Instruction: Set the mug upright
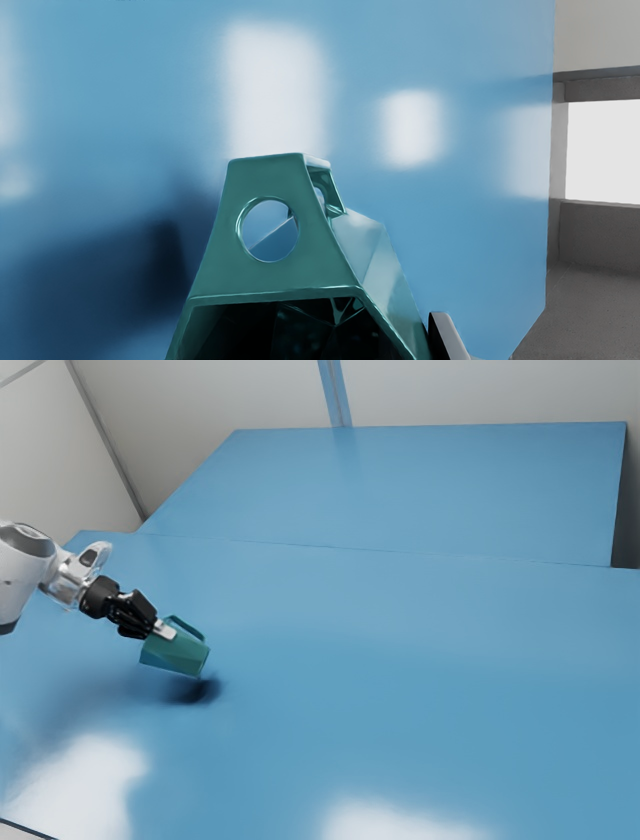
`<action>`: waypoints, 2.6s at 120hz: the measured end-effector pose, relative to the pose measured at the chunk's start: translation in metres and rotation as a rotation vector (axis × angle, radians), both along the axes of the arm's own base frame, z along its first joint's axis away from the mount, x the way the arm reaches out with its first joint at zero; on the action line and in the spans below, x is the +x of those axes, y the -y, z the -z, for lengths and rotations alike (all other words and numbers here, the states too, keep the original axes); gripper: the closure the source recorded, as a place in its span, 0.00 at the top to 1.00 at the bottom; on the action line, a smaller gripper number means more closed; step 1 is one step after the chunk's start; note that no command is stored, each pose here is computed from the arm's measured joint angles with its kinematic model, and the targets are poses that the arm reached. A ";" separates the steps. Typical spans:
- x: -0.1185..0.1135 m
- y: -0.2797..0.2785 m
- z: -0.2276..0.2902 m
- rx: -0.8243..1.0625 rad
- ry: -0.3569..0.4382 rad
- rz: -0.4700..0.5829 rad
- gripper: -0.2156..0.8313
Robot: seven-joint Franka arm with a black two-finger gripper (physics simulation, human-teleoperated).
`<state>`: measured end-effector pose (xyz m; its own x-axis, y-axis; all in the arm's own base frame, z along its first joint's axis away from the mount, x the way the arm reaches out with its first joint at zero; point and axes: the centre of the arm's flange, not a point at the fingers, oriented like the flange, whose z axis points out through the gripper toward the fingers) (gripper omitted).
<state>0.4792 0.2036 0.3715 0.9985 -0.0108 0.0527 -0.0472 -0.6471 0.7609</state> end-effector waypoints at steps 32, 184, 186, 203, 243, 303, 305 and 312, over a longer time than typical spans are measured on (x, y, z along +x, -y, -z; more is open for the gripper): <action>0.036 0.063 -0.042 0.382 0.002 0.230 0.05; 0.069 0.184 0.021 0.900 0.017 0.178 0.25; 0.069 0.184 0.021 0.900 0.016 0.175 0.29; 0.069 0.184 0.017 0.896 0.015 0.154 0.53; 0.085 0.194 -0.081 0.896 0.091 0.102 0.74; 0.099 0.204 -0.212 0.875 0.091 0.115 0.79; 0.098 0.203 -0.213 0.875 0.087 0.116 0.79; 0.097 0.200 -0.212 0.873 0.074 0.118 0.79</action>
<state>0.5759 0.0031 0.5837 0.9828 -0.1800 0.0417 -0.1798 -0.9837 -0.0098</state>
